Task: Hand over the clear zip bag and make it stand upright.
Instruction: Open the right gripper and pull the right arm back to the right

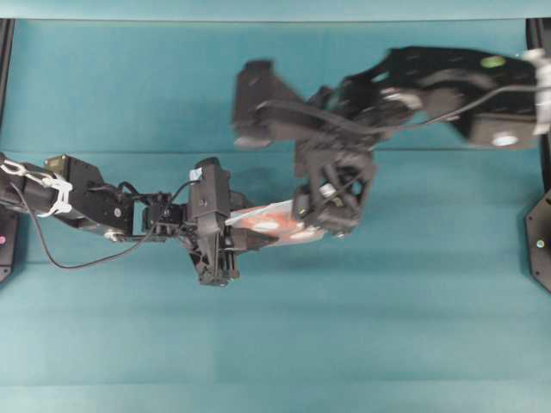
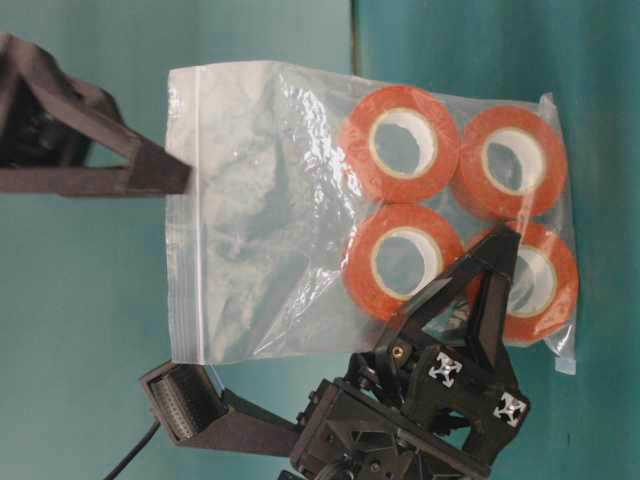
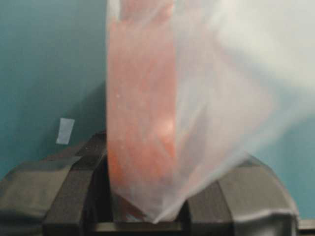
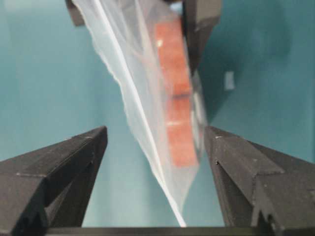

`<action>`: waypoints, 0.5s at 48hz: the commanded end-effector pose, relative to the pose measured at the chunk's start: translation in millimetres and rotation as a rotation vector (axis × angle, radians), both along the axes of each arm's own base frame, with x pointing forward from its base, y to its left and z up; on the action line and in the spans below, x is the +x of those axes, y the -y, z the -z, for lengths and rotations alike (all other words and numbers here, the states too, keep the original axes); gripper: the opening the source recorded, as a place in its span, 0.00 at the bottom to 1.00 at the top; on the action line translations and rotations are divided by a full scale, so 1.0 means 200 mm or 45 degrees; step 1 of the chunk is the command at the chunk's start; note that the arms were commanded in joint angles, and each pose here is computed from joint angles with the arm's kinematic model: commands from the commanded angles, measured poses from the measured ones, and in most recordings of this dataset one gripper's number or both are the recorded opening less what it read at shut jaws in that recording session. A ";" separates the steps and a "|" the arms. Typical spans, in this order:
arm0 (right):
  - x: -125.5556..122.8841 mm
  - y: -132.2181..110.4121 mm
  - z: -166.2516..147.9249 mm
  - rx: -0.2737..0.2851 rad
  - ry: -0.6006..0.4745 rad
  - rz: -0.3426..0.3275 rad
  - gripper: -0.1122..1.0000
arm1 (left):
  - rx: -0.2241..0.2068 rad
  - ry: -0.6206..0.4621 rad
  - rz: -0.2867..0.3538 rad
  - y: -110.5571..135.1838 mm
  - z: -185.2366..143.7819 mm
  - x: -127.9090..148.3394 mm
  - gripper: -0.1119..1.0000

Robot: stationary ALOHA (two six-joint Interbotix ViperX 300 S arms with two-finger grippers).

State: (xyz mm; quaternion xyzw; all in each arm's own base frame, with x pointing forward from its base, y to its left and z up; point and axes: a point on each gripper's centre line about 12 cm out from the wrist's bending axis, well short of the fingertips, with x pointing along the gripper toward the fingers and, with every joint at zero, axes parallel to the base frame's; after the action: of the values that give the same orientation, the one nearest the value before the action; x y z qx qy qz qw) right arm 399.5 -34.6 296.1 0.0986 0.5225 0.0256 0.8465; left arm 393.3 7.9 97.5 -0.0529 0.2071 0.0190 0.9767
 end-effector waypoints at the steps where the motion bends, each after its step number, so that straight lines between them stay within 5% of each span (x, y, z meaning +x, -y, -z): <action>1: -0.07 0.00 -0.12 -0.008 0.116 0.034 0.88 | 0.005 0.027 0.007 0.01 -0.03 0.01 0.32; 24: -0.31 -0.03 -0.08 -0.051 0.366 0.109 0.88 | 0.009 0.025 0.009 0.01 -0.03 0.01 0.32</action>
State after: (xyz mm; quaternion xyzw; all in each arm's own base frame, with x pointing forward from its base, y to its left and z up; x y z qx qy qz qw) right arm 346.5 -29.9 298.5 0.1031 0.4278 -0.0042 0.8980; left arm 393.3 7.3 97.5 -0.0505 0.2072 0.0178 0.9768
